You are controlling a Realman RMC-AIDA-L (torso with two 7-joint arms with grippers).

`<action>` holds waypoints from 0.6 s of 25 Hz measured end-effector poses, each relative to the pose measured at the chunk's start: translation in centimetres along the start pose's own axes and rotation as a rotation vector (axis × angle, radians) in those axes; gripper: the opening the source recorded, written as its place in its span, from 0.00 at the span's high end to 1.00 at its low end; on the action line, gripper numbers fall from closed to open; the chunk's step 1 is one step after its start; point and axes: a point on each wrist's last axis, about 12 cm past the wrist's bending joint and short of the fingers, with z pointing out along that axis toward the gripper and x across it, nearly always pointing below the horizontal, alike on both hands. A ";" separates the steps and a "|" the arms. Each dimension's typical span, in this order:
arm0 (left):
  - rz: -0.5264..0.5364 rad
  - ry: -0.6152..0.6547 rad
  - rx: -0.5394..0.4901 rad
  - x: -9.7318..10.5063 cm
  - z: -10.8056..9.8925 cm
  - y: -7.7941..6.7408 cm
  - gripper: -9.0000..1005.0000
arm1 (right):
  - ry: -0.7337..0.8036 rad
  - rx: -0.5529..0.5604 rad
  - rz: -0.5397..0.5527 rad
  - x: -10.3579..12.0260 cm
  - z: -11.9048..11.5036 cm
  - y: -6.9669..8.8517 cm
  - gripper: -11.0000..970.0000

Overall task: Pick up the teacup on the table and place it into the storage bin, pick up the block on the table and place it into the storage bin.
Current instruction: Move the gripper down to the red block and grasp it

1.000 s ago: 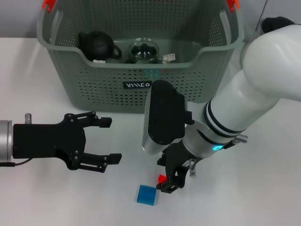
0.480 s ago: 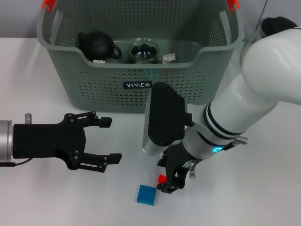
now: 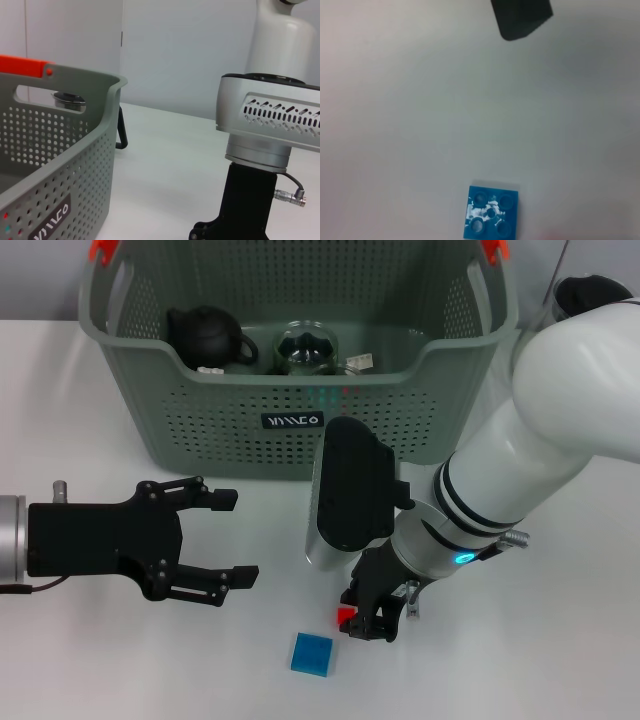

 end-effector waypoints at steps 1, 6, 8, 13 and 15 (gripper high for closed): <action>0.000 0.000 0.000 0.0 0.0 0.0 0.06 | 0.000 0.000 0.000 0.0 0.0 0.0 0.65; 0.000 0.000 0.000 0.0 0.0 0.0 0.06 | 0.000 -0.001 0.000 0.0 0.0 0.0 0.68; 0.000 0.000 0.000 0.0 0.0 0.0 0.06 | 0.000 -0.001 0.001 0.0 0.0 0.0 0.68; 0.000 0.000 0.000 0.0 0.0 0.0 0.06 | 0.000 -0.003 0.001 0.0 0.0 0.0 0.68; 0.000 0.000 0.000 0.0 0.0 0.0 0.06 | -0.004 -0.010 0.008 0.0 0.1 0.1 0.68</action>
